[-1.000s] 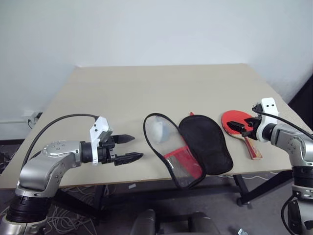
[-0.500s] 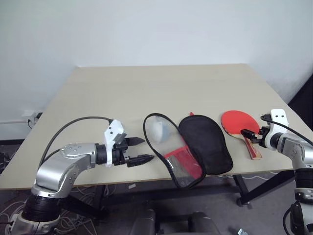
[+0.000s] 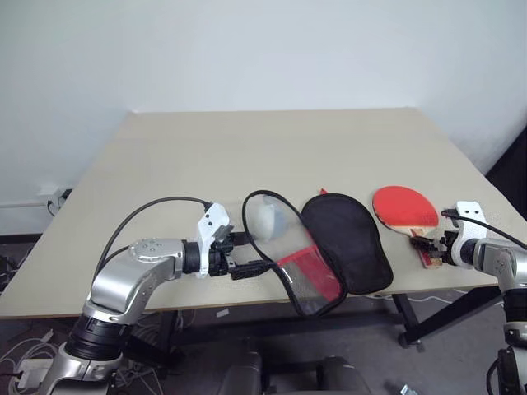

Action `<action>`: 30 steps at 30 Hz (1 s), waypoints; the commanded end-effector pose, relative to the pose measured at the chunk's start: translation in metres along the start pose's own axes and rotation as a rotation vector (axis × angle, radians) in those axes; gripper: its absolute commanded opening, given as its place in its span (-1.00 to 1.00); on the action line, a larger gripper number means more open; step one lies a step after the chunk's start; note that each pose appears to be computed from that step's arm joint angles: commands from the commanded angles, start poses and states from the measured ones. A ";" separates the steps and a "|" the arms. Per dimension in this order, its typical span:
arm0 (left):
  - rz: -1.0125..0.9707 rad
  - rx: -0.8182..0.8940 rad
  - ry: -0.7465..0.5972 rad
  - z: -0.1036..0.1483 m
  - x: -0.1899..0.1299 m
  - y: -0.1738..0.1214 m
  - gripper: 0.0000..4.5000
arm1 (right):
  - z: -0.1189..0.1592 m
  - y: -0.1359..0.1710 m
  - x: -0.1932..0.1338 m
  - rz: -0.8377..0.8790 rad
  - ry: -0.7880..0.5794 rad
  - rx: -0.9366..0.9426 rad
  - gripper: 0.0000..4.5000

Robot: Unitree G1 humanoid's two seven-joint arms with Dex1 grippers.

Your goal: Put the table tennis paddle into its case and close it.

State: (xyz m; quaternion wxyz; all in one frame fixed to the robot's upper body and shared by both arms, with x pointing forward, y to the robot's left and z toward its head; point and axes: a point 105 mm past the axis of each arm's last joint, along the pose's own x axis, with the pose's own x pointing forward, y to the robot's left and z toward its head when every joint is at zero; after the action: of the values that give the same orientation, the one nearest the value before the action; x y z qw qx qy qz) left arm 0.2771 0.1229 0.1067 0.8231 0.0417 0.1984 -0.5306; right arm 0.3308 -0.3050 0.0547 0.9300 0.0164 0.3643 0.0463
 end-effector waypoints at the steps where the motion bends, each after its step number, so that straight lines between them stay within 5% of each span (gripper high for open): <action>1: -0.014 0.064 -0.013 0.013 -0.001 -0.003 0.99 | 0.009 0.003 0.000 -0.007 -0.028 -0.025 1.00; 6: -0.017 0.072 -0.008 0.013 0.000 -0.003 0.99 | 0.010 0.003 0.007 -0.033 -0.022 -0.051 1.00; 8: -0.017 0.073 -0.008 0.013 0.000 -0.003 1.00 | 0.010 0.002 0.010 -0.045 -0.022 -0.055 0.83; 17: -0.009 0.062 0.002 0.010 -0.004 -0.003 1.00 | 0.018 0.006 0.016 -0.047 -0.044 -0.071 -0.47; 30: -0.001 0.049 0.023 0.007 -0.010 0.004 1.00 | 0.081 0.024 -0.034 0.001 -0.240 -0.093 -0.48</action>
State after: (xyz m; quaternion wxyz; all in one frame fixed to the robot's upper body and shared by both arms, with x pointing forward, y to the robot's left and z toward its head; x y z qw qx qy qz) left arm 0.2758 0.1295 0.1063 0.8165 0.0550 0.2108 -0.5346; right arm 0.3531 -0.2849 0.0957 0.9497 -0.0108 0.3079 0.0557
